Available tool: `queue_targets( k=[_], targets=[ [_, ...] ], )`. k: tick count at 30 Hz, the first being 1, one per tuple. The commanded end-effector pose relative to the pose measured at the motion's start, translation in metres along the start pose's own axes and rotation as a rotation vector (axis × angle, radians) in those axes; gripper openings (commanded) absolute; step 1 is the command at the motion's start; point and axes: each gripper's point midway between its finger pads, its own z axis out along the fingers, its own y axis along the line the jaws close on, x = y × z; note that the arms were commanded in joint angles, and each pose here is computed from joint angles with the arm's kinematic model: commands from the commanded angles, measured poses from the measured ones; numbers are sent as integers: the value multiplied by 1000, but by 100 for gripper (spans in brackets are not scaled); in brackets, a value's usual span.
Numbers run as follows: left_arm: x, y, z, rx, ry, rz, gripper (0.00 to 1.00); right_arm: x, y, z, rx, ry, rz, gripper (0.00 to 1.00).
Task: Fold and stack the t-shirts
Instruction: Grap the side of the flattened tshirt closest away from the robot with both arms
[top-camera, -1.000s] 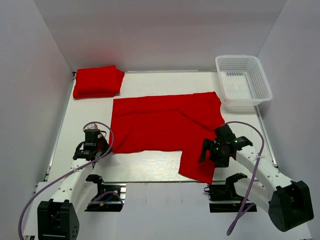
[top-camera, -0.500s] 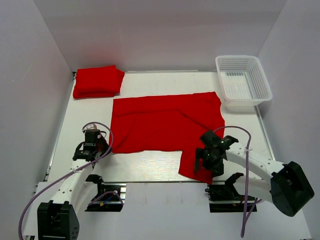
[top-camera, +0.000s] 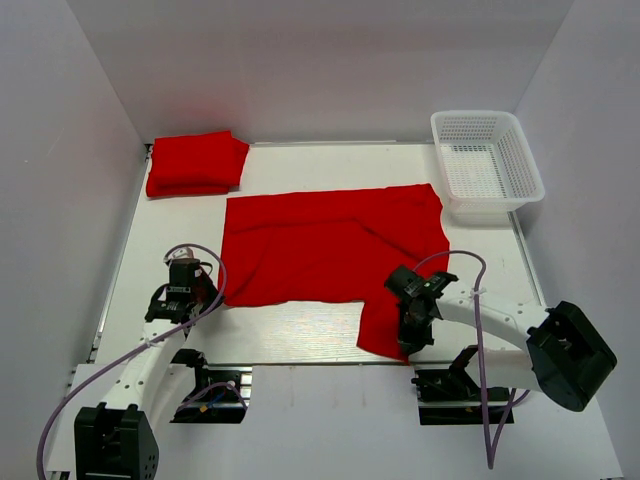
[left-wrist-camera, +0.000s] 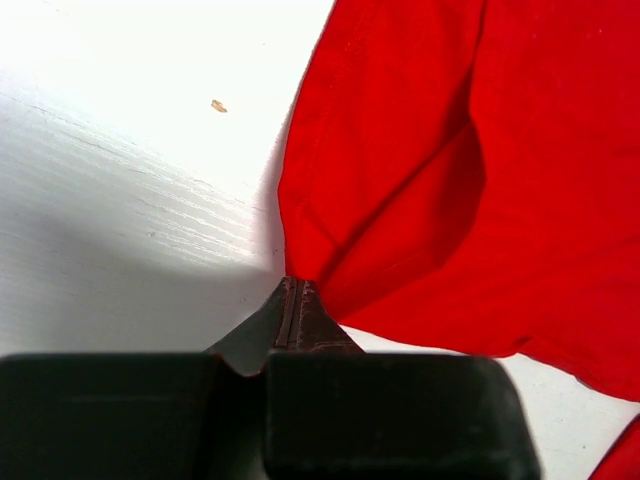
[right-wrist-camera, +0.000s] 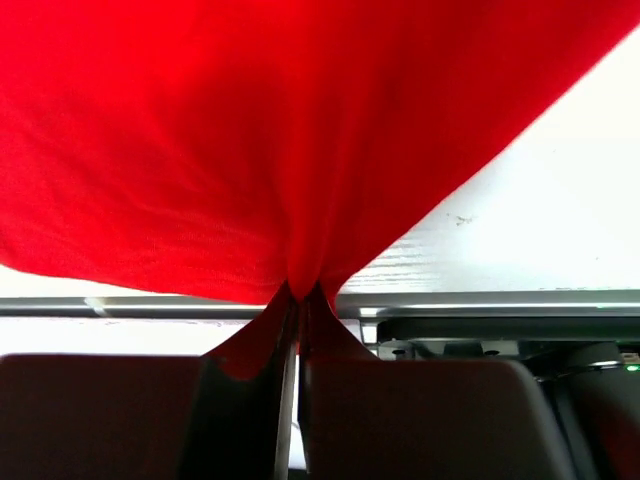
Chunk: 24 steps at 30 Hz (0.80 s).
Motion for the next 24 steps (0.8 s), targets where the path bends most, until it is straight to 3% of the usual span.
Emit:
queue_targets(
  k=[1, 5, 24],
  targets=[
    [-17, -17, -8, 56, -43, 5, 0, -28, 18, -15, -32, -124, -8, 0],
    [-31, -29, -16, 95, -79, 5, 0, -38, 20, -28, -5, -156, -47, 0],
    [-85, -68, -17, 150, -173, -76, 0, -178, 35, -113, 92, -663, -34, 0]
  ],
)
